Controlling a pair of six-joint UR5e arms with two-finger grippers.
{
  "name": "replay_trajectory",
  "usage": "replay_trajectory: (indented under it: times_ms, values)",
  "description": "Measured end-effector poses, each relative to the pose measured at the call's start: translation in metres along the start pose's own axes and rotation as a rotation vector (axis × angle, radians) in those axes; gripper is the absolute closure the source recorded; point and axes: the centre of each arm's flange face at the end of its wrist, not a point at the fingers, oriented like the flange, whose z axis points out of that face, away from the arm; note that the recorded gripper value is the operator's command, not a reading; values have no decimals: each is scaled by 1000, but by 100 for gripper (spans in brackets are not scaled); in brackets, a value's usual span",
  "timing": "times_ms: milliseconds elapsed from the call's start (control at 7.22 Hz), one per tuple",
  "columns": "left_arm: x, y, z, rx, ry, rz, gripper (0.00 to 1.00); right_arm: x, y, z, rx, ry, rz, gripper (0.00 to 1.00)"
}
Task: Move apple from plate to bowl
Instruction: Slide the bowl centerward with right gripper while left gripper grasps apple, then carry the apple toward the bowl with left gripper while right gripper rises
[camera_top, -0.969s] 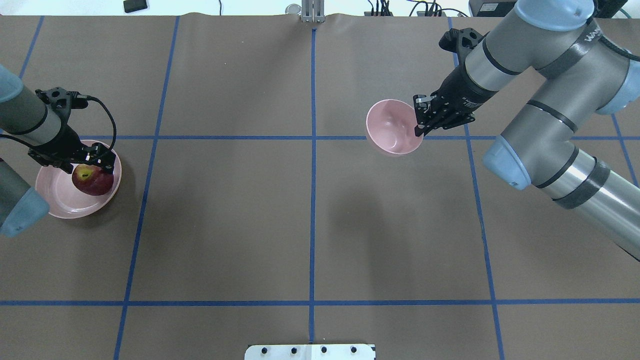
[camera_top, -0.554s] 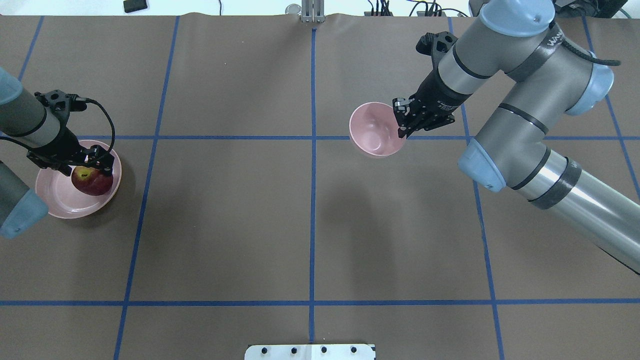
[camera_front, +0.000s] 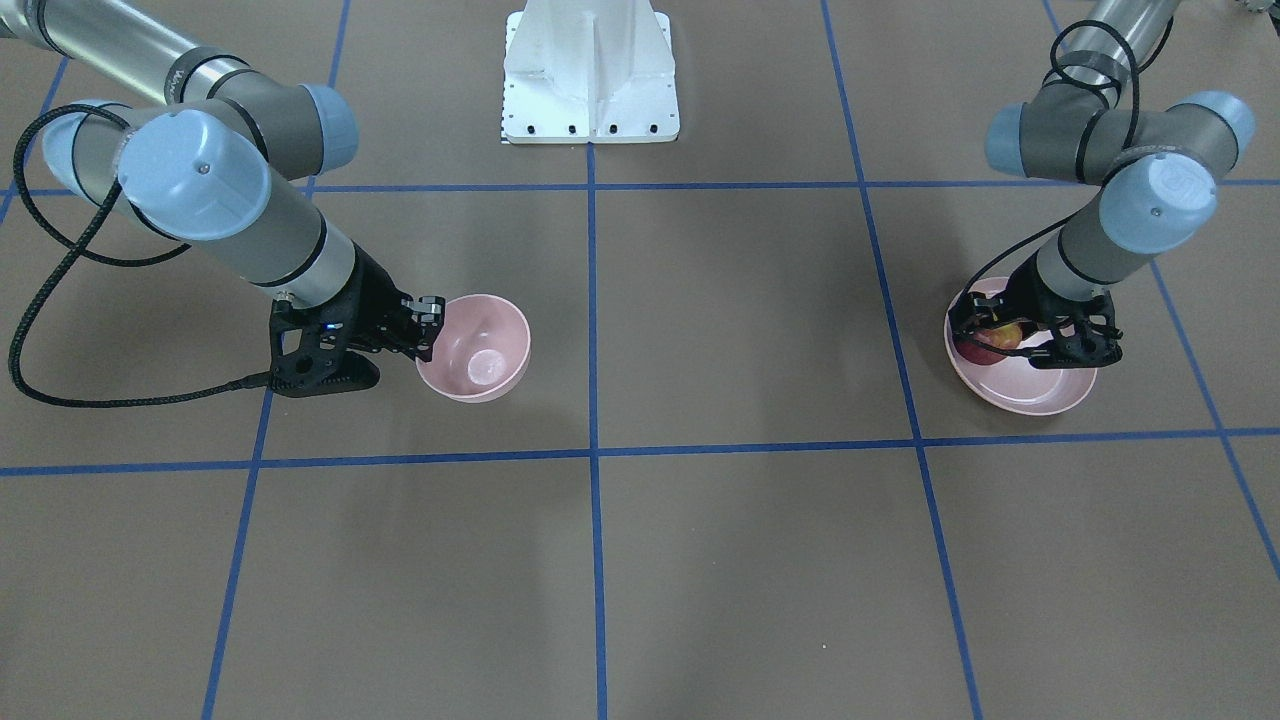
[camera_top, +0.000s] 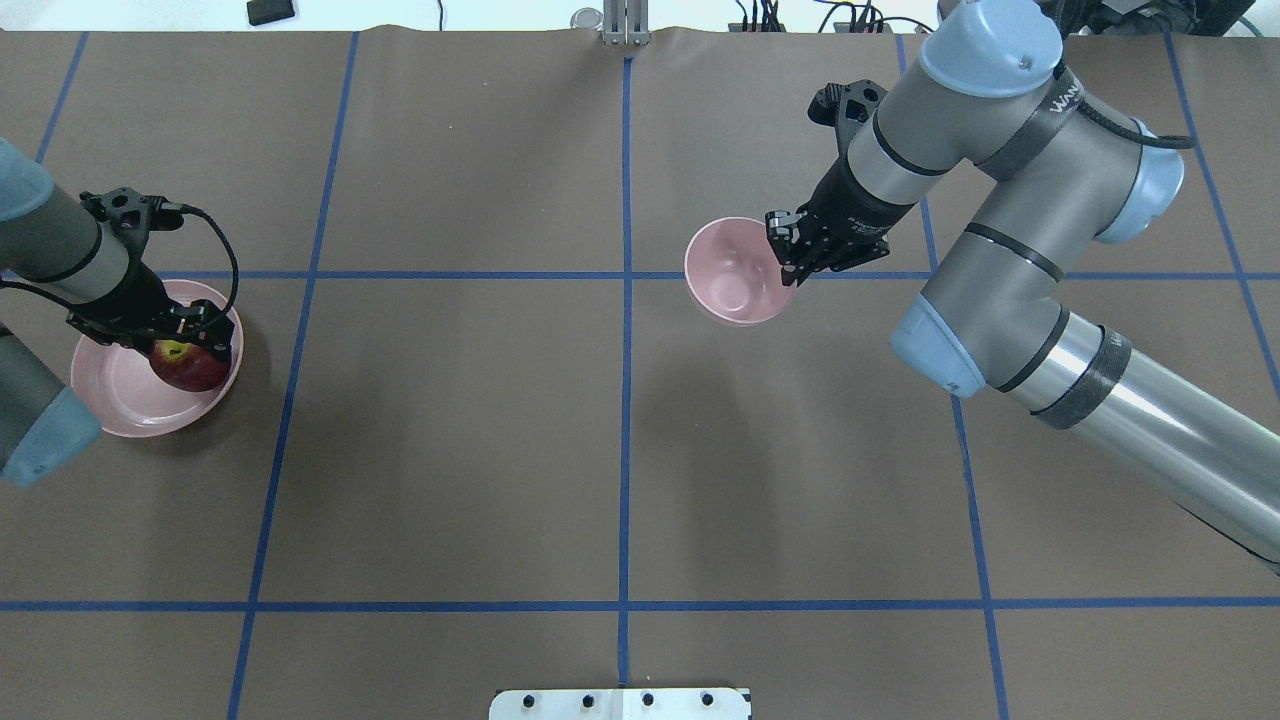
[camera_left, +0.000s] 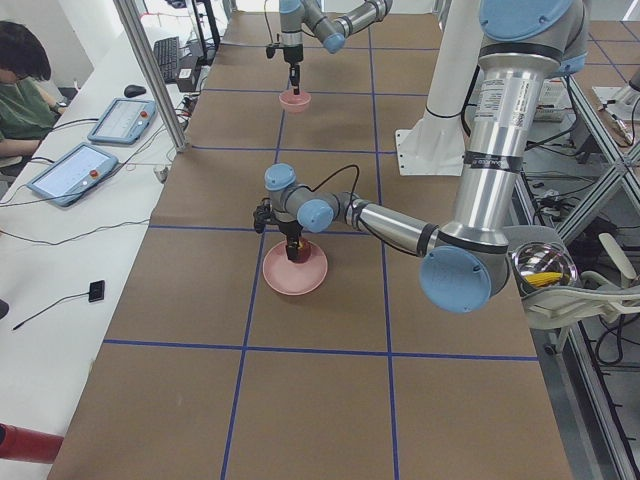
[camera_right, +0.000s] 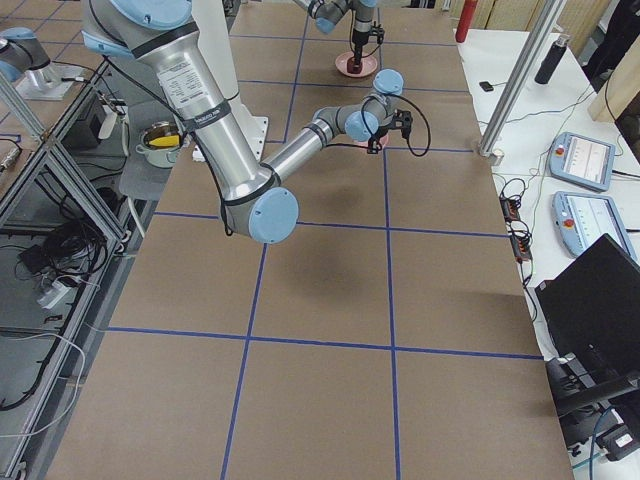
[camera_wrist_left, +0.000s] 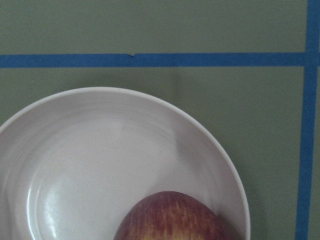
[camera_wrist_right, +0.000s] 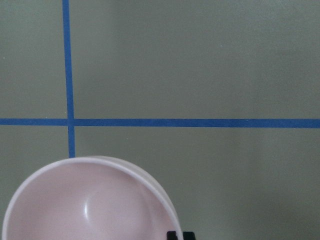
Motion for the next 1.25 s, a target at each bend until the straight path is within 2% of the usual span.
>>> replay_trajectory:
  times_ms: [138, 415, 692, 969, 1246]
  values:
    - [-1, 2, -2, 3, -1, 3, 100, -4, 0, 3, 0, 2, -4, 100]
    - [1, 12, -26, 4, 16, 5, 100, -18, -3, 11, -5, 5, -8, 100]
    - [29, 17, -78, 1, 13, -19, 100, -38, -2, 30, -10, 21, -22, 100]
    - [85, 1, -131, 4, 8, -37, 100, -63, -5, 57, -6, 52, -38, 100]
    - [120, -8, -156, 0, 6, -49, 100, -82, -19, 83, 6, 89, -41, 100]
